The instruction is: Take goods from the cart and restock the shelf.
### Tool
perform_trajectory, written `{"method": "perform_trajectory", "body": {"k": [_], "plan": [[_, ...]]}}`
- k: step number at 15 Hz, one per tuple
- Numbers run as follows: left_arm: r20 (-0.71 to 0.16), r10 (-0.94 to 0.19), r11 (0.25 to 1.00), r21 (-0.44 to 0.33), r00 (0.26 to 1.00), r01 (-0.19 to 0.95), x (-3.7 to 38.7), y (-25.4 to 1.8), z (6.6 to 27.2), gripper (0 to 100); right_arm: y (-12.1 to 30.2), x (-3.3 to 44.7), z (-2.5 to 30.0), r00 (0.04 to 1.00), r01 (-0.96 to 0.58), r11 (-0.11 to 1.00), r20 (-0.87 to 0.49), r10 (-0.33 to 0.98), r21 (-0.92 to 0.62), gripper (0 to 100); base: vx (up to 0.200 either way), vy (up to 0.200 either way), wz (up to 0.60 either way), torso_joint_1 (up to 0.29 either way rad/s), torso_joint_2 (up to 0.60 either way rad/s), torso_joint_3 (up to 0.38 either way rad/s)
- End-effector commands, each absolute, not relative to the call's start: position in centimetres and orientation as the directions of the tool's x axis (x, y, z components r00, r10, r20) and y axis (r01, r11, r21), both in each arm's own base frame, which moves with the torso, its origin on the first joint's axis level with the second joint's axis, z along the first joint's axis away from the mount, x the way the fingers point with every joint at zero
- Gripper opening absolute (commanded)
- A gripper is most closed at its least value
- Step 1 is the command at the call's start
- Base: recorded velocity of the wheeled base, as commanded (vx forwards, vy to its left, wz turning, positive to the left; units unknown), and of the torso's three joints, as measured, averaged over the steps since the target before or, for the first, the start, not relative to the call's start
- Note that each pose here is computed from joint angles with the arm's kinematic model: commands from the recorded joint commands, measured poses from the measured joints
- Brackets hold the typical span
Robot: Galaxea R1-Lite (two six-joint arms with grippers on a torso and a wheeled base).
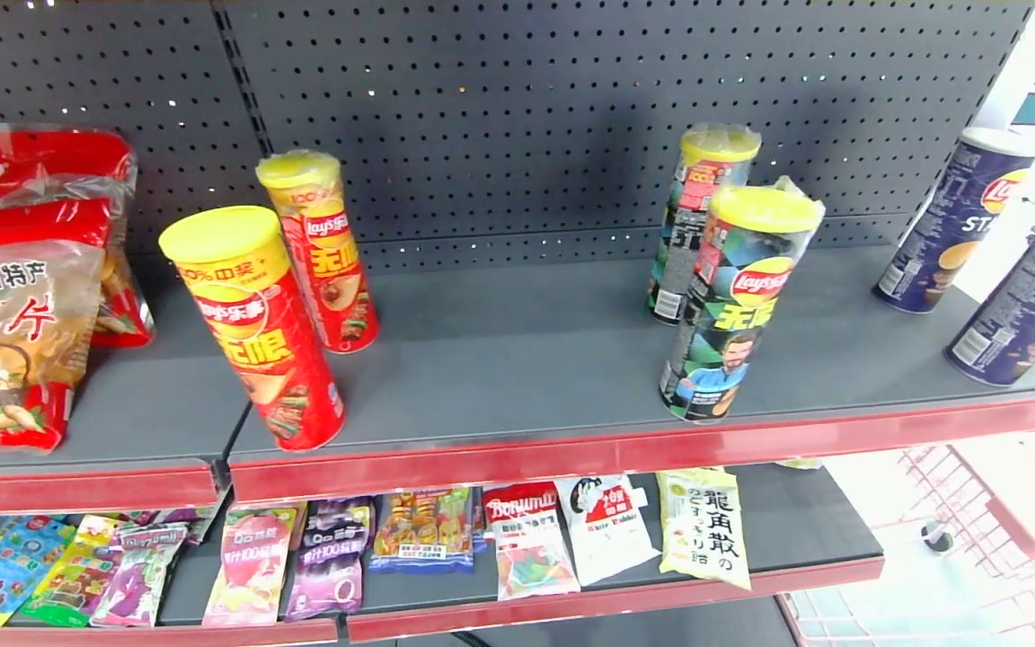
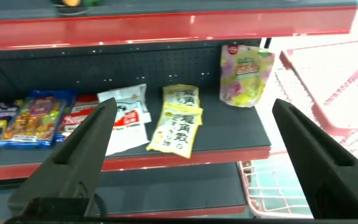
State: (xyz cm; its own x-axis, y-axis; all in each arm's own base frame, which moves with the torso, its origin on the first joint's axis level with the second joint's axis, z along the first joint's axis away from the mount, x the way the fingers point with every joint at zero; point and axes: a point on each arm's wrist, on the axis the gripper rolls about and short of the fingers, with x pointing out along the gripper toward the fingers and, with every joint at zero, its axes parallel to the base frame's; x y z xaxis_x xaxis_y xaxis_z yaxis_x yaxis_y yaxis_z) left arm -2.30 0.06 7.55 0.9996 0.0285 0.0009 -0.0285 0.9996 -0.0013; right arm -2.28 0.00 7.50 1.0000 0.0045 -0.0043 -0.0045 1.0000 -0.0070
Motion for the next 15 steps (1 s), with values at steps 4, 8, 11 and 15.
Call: {"method": "perform_trajectory", "body": {"k": [4, 8, 11, 15], "plan": [[0.000, 0.028, 1.000, -0.002, 1.000, -0.028, -2.29, 0.07, 7.57, 100, 0.01, -2.27, 7.50, 1.000, -0.006, 1.000, -0.006, 0.006, -0.008, 100, 0.000, -0.200, 0.00, 0.005, 0.00, 0.005], [0.000, 0.029, 1.000, -0.002, 1.000, -0.029, -2.29, 0.07, 7.57, 100, 0.01, -2.27, 7.50, 1.000, -0.006, 1.000, -0.006, 0.006, -0.008, 100, 0.000, -0.200, 0.00, 0.001, 0.00, 0.002], [0.000, 0.029, 1.000, -0.002, 1.000, -0.029, -2.29, 0.07, 7.57, 100, 0.01, -2.27, 7.50, 1.000, -0.006, 1.000, -0.006, 0.006, -0.008, 100, 0.000, -0.200, 0.00, 0.002, 0.00, 0.009], [-0.002, 0.029, 1.000, -0.001, 1.000, -0.029, -2.28, 0.07, 7.53, 100, 0.01, -2.27, 7.50, 1.000, -0.006, 1.000, -0.006, 0.006, -0.008, 100, 0.000, -0.100, 0.00, 0.002, 0.00, 0.001]]}}
